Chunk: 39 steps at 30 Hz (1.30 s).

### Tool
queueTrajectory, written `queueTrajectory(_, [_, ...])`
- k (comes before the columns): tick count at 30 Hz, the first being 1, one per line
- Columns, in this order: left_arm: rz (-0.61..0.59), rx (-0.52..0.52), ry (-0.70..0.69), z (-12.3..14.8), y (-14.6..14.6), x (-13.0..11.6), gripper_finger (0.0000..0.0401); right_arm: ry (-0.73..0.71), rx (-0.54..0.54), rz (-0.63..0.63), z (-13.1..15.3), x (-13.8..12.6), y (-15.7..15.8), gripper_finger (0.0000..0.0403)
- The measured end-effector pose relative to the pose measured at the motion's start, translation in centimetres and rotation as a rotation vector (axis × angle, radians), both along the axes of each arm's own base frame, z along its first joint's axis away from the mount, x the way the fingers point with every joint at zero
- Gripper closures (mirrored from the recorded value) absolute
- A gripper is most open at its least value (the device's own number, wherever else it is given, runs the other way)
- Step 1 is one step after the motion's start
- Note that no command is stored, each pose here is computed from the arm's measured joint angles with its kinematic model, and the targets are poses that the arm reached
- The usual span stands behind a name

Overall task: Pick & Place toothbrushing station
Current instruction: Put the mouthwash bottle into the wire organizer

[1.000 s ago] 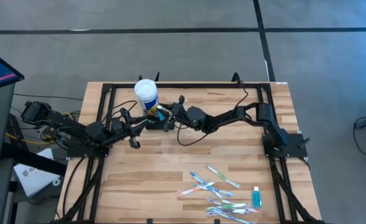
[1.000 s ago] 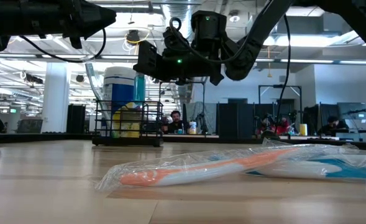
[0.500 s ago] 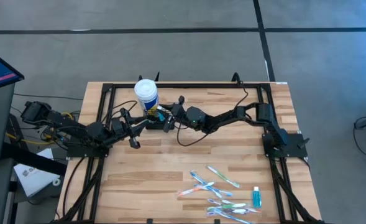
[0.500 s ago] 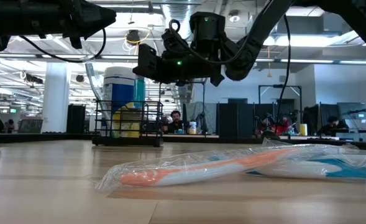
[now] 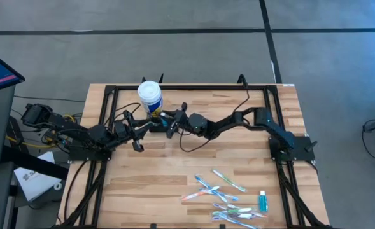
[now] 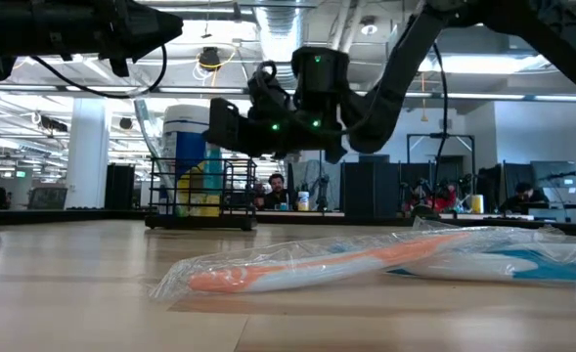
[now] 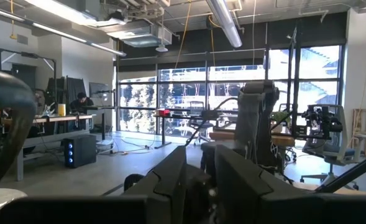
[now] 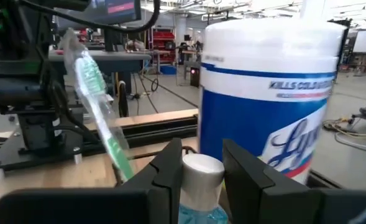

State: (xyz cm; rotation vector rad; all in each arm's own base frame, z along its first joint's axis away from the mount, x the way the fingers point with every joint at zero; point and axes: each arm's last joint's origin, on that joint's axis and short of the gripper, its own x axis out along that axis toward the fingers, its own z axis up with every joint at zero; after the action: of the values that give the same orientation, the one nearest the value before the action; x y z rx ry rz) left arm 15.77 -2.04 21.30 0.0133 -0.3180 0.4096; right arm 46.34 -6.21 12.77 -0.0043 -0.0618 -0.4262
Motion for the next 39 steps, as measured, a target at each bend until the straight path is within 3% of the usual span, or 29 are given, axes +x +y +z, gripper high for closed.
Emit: queueTrajectory(39, [0.000,0.001,0.005,-0.04,0.00,0.02,0.0320,0.063,0.003,0.006,-0.99,0.77,0.34,0.0323])
